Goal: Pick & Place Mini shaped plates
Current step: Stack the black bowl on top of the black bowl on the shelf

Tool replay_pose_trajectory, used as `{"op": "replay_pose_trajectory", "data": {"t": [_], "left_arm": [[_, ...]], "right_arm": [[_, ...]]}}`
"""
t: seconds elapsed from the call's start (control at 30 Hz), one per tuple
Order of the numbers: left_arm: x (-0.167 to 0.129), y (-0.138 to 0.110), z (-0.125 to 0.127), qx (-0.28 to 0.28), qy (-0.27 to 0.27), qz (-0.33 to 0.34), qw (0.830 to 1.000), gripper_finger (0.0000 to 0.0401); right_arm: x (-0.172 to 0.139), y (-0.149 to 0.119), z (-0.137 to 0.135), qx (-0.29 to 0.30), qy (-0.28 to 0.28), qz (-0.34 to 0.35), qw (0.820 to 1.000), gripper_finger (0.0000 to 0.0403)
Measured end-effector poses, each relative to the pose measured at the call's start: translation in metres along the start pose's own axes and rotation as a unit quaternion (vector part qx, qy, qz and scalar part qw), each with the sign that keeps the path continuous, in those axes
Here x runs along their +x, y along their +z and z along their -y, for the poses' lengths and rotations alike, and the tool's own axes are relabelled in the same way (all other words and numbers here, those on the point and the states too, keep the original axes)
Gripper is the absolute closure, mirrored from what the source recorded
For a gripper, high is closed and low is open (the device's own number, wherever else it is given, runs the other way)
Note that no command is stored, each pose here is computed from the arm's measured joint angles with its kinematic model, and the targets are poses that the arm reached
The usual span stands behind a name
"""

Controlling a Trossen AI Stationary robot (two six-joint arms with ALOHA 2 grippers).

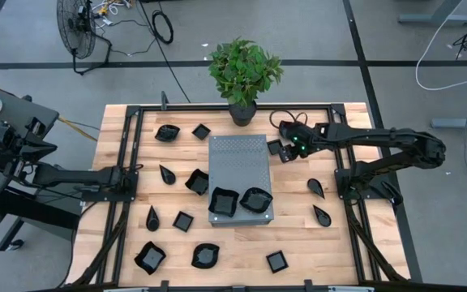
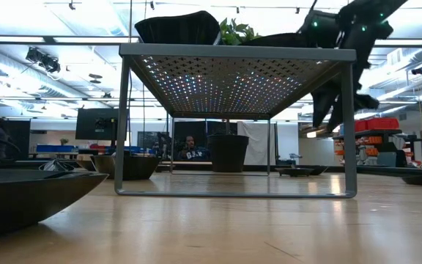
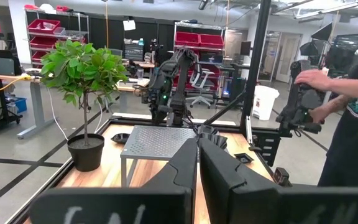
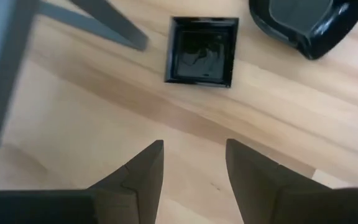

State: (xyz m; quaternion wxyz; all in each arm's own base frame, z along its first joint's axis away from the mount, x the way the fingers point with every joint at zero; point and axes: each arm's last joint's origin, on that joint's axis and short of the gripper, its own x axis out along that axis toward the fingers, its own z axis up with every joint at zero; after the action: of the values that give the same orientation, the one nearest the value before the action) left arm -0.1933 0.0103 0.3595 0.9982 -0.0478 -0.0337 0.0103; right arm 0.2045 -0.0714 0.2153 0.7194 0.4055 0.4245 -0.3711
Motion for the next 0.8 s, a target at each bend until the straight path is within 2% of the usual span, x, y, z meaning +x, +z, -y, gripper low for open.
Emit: {"op": "replay_pose_trajectory", "data": {"t": [0.23, 0.57, 0.8], "left_arm": [[0.000, 0.000, 0.000, 0.000, 0.000, 0.000, 1.000, 0.0378], [0.000, 0.000, 0.000, 0.000, 0.000, 0.000, 1.000, 0.0378], [0.000, 0.000, 0.000, 0.000, 0.000, 0.000, 1.000, 0.0378]], "right_arm": [[0.010, 0.003, 0.011, 0.029, -0.015, 0.020, 0.999, 0.0227], [0.001, 0.039, 0.037, 0.039, -0.068, 0.088, 0.993, 0.0227], [0.000, 0.051, 0.053, 0.064, -0.090, 0.105, 0.988, 0.0227]]}}
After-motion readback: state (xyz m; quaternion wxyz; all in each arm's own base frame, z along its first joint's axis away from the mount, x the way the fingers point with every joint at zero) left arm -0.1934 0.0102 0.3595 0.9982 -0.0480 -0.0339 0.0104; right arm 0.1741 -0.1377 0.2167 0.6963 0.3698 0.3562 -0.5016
